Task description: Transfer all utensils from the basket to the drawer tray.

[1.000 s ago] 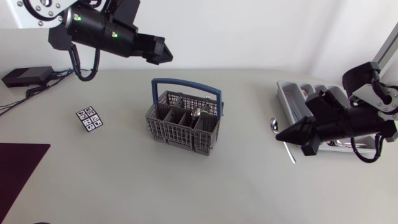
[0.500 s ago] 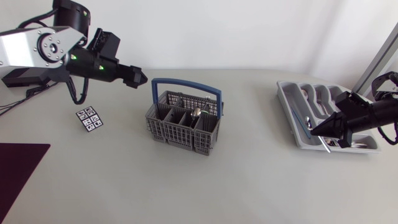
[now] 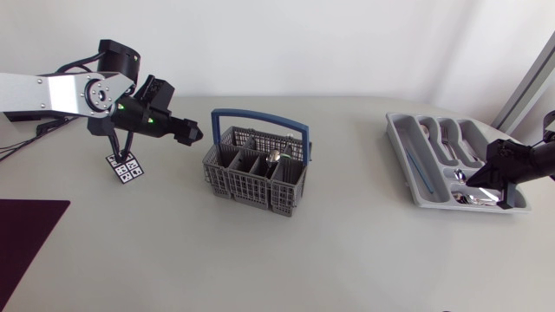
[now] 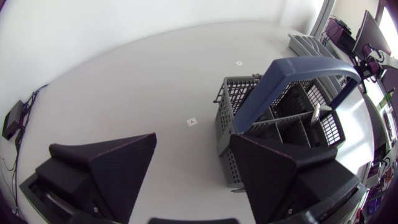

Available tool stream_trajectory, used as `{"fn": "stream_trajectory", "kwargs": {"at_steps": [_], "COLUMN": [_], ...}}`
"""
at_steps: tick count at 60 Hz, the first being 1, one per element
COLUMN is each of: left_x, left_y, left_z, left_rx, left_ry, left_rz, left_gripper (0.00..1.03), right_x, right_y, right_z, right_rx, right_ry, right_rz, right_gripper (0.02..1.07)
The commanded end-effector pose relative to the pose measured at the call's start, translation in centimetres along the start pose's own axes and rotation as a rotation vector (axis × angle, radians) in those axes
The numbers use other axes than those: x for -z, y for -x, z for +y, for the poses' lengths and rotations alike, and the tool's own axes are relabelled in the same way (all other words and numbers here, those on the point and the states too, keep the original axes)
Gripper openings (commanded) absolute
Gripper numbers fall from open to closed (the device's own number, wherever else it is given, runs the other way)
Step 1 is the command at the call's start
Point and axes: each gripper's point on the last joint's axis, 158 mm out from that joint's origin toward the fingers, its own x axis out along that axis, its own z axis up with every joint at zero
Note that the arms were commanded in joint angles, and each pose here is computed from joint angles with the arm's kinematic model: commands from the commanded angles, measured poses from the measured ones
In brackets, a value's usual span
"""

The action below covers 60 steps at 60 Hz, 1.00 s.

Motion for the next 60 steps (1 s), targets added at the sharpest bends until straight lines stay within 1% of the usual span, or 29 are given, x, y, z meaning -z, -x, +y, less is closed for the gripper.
{"fn": "stream_trajectory", "kwargs": {"at_steps": [1,5,10,20,22,24,28,29,30,31,32,33,34,35,36,38,41,49,55,58,60], "left_x": [2.1,2.2,2.5,3.2,3.3,3.4,3.4,3.4,3.4,3.4,3.4,3.4,3.4,3.5,3.6,3.7,3.8,4.3,4.6,4.8,4.8], "left_y": [-1.4,-1.7,-2.0,-2.4,-2.5,-2.5,-2.5,-2.5,-2.5,-2.5,-2.5,-2.4,-2.4,-2.4,-2.4,-2.3,-2.1,-2.1,-2.2,-2.3,-2.3], "left_z": [-0.2,-0.4,-0.8,-2.0,-2.0,-2.0,-1.9,-1.9,-1.9,-1.9,-1.9,-1.8,-1.7,-1.7,-1.8,-1.8,-1.8,-1.5,-1.7,-2.1,-2.4], "left_rx": [0.013,0.018,0.031,0.051,0.051,0.051,0.051,0.051,0.05,0.05,0.05,0.049,0.048,0.048,0.048,0.049,0.049,0.044,0.049,0.054,0.059], "left_ry": [-0.015,-0.017,-0.019,-0.032,-0.031,-0.033,-0.039,-0.041,-0.039,-0.041,-0.041,-0.04,-0.039,-0.04,-0.041,-0.046,-0.051,-0.047,-0.062,-0.068,-0.074], "left_rz": [0.045,0.046,0.053,0.069,0.071,0.071,0.07,0.07,0.072,0.07,0.07,0.07,0.07,0.072,0.073,0.074,0.074,0.073,0.077,0.081,0.083], "left_gripper": [0.83,0.83,0.83,0.83,0.83,0.82,0.82,0.82,0.81,0.79,0.78,0.76,0.75,0.72,0.7,0.67,0.58,0.4,0.28,0.24,0.24], "right_x": [1.5,2.4,4.3,7.0,7.2,7.3,7.3,7.3,7.2,7.1,7.0,6.9,6.8,6.7,6.5,6.0,5.1,2.5,-0.4,-2.1,-3.3], "right_y": [0.1,0.0,-1.0,-2.6,-2.7,-2.7,-2.5,-2.4,-2.2,-2.0,-1.9,-1.6,-1.4,-1.1,-0.7,-0.1,0.9,2.7,3.0,3.0,2.9], "right_z": [-1.5,-1.5,-0.8,0.6,0.8,0.7,0.1,0.0,-0.2,-0.5,-0.7,-1.1,-1.2,-1.5,-1.7,-2.1,-2.5,-3.1,-1.6,-0.6,0.3], "right_rx": [0.024,0.018,-0.021,-0.072,-0.07,-0.058,-0.027,-0.023,-0.012,0.003,0.015,0.034,0.044,0.058,0.07,0.088,0.114,0.16,0.148,0.136,0.123], "right_ry": [0.073,0.105,0.129,0.128,0.127,0.126,0.119,0.115,0.111,0.113,0.112,0.109,0.105,0.102,0.1,0.09,0.079,0.016,-0.005,-0.011,-0.017], "right_rz": [0.029,0.059,0.13,0.218,0.221,0.221,0.223,0.222,0.219,0.214,0.209,0.206,0.202,0.198,0.19,0.172,0.145,0.081,0.023,-0.002,-0.025], "right_gripper": [0.08,0.08,0.08,0.08,0.1,0.18,0.37,0.4,0.47,0.57,0.69,0.87,1.02,1.05,1.03,1.03,1.03,1.03,1.03,1.03,1.03]}}
